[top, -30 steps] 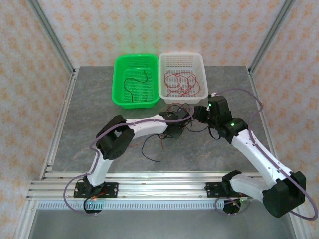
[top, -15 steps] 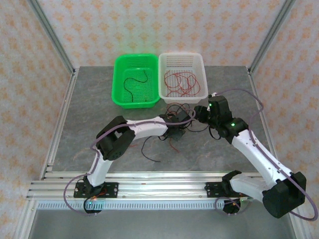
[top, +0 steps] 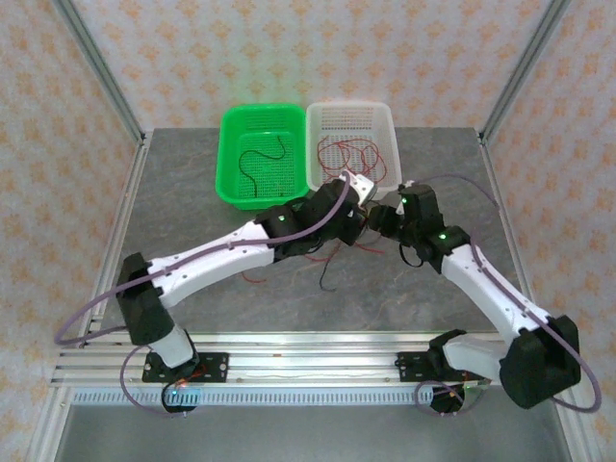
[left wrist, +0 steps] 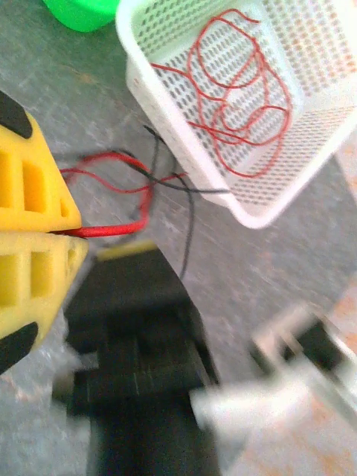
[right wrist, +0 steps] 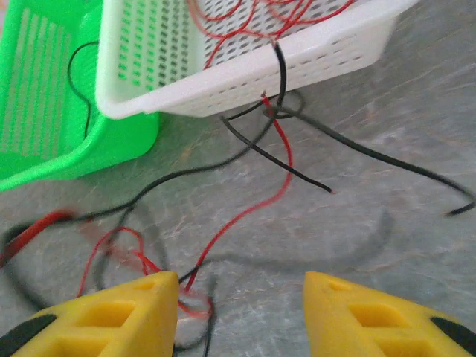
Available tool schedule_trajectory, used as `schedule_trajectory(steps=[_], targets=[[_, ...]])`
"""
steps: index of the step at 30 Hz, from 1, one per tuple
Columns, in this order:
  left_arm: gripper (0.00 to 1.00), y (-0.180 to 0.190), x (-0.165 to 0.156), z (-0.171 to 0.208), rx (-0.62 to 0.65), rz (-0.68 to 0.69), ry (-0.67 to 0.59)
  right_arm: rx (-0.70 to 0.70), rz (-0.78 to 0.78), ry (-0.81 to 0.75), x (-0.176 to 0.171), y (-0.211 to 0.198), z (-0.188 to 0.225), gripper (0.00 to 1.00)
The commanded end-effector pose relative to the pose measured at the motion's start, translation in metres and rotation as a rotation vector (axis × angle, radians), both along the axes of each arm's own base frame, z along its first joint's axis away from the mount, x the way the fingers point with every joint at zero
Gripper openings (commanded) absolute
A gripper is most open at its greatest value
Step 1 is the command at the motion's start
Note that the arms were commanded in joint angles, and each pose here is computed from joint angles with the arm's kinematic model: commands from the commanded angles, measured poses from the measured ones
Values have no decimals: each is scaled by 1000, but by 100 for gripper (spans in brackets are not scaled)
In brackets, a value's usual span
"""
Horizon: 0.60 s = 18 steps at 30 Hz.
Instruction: Untangle the cables
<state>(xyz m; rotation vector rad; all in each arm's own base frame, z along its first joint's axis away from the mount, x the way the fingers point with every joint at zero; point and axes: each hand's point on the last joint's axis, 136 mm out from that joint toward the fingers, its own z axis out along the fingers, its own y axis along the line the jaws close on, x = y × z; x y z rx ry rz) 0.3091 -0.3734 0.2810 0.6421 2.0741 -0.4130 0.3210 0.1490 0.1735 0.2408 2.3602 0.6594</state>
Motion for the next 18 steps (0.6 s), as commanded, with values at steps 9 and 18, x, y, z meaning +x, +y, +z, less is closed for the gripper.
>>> schedule_trajectory(steps=[9, 18], targets=[[0, 10, 2, 16, -86, 108, 19, 183, 156, -72, 2, 40, 24, 47], [0, 8, 3, 36, -157, 142, 45, 163, 302, -185, -28, 43, 51, 48]])
